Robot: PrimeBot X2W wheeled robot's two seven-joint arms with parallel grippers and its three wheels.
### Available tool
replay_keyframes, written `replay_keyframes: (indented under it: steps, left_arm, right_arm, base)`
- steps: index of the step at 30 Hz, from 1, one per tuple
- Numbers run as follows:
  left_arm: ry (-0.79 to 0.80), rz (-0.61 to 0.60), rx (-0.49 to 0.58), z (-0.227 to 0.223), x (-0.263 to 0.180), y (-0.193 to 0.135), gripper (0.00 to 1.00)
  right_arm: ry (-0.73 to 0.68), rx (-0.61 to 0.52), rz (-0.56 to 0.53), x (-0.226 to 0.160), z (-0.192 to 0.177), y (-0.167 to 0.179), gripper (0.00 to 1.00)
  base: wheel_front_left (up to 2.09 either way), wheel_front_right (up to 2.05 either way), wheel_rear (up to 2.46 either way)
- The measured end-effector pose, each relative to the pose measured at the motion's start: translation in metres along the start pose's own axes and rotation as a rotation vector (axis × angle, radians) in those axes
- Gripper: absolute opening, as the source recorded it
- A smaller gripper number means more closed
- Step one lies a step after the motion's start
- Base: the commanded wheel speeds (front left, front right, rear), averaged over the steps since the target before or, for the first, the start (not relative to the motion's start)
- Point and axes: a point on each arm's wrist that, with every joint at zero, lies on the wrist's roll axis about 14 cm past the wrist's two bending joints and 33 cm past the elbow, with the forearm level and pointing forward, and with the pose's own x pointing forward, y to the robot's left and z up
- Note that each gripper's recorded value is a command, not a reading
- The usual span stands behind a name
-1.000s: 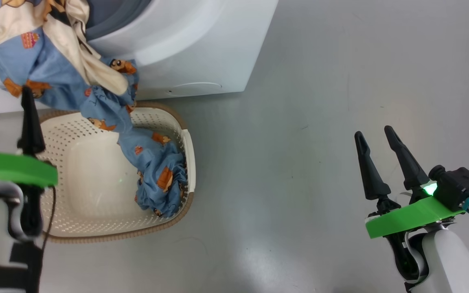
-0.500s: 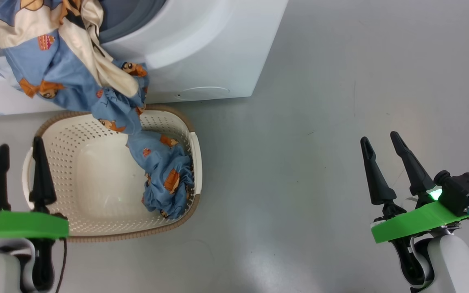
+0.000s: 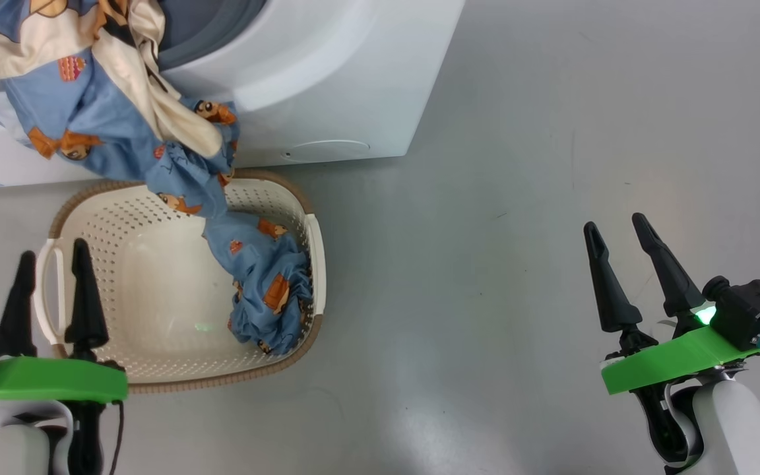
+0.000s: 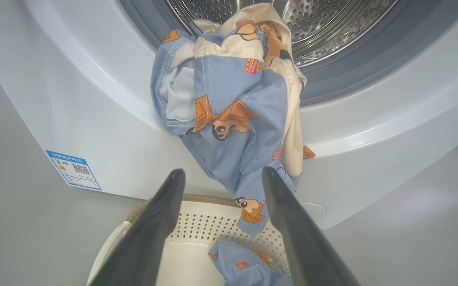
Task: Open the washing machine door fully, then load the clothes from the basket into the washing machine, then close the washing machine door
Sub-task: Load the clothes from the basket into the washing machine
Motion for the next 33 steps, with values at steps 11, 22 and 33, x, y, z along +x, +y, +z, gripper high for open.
replay_keyframes:
  steps: [11,22,33]
  left_arm:
    - [0.121,-0.007,-0.048,-0.04,0.004,-0.008,1.0]
    - [0.209,-0.066,-0.055,-0.066,0.035,-0.027,1.0]
    - [0.251,-0.091,-0.054,-0.075,0.071,-0.031,1.0]
  right_arm:
    - [0.005,0.004,-0.007,-0.001,-0.002,-0.001,1.0]
    - [0.023,0.009,-0.021,0.001,-0.01,-0.005,1.0]
    - [0.033,0.01,-0.024,0.006,-0.016,-0.006,1.0]
  base:
    - [0.0,0.0,0.0]
    - [0.0,0.0,0.0]
    - [0.0,0.0,0.0]
